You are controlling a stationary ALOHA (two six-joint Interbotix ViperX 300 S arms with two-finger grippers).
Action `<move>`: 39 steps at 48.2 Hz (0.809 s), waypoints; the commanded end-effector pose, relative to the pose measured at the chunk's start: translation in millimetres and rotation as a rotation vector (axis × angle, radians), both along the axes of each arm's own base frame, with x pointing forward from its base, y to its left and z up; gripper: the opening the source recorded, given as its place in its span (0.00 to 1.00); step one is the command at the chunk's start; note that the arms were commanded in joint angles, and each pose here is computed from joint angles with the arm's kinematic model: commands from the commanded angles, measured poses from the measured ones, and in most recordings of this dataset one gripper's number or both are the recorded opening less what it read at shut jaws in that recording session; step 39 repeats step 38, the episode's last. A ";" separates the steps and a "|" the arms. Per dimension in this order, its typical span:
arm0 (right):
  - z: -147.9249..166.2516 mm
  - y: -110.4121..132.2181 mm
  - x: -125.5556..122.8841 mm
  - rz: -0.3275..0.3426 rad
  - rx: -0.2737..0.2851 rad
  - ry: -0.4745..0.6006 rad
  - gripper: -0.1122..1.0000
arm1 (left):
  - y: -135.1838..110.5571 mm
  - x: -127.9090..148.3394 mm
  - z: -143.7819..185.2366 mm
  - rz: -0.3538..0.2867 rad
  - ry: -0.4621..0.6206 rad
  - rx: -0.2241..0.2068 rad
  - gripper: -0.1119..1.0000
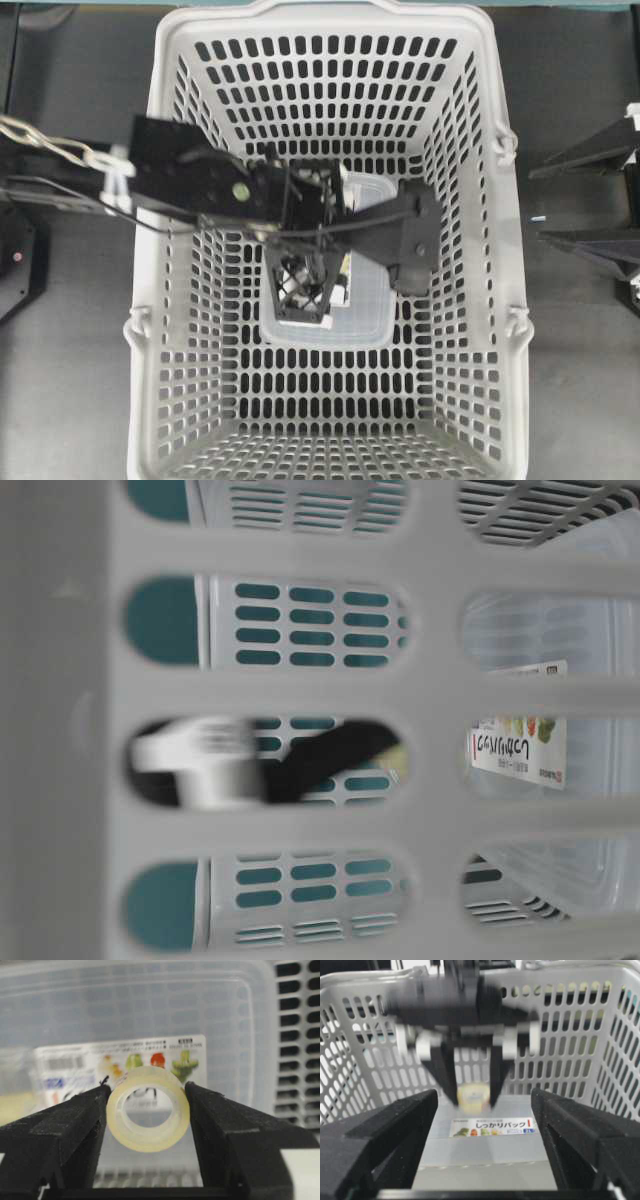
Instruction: Pick up the cellophane tape from the shopping basket with the left arm.
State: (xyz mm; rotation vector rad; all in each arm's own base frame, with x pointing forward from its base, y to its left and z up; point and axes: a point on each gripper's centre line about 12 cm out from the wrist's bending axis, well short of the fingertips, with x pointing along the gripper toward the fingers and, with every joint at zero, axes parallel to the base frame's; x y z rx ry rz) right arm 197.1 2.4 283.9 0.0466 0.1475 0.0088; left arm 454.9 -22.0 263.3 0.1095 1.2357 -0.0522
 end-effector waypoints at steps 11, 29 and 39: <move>10.4 0.6 2.2 0.003 0.003 -0.034 0.76 | 0.9 -13.5 109.2 0.013 -0.049 -0.001 0.55; 12.1 2.1 2.4 0.010 0.004 -0.047 0.76 | 1.0 -14.0 124.6 0.014 -0.072 -0.003 0.55; 12.1 2.1 2.4 0.010 0.005 -0.047 0.76 | 1.0 -14.1 124.5 0.014 -0.071 -0.003 0.55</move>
